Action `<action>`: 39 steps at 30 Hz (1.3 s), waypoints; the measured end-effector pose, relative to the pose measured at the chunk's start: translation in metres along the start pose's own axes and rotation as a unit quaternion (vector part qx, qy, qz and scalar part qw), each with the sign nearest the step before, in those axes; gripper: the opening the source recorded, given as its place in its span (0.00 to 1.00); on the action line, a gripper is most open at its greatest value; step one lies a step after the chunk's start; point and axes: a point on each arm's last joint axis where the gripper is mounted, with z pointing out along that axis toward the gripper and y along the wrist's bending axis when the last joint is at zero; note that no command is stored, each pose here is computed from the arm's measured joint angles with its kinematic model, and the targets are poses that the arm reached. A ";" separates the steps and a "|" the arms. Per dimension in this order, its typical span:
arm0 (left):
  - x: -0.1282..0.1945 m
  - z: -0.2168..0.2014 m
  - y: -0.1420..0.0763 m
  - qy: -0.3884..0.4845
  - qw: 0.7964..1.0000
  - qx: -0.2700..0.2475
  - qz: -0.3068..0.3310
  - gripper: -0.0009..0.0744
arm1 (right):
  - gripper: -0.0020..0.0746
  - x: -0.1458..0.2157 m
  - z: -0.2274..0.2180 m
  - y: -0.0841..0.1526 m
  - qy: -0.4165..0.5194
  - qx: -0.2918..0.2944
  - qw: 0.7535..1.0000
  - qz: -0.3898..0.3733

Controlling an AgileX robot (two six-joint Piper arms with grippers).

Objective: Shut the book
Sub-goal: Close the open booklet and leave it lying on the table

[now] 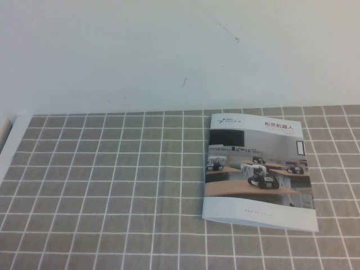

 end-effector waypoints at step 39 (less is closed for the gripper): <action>0.000 0.000 0.000 0.001 1.000 0.000 -0.002 0.01 | 0.02 0.066 0.026 0.006 -0.110 0.107 0.985 0.082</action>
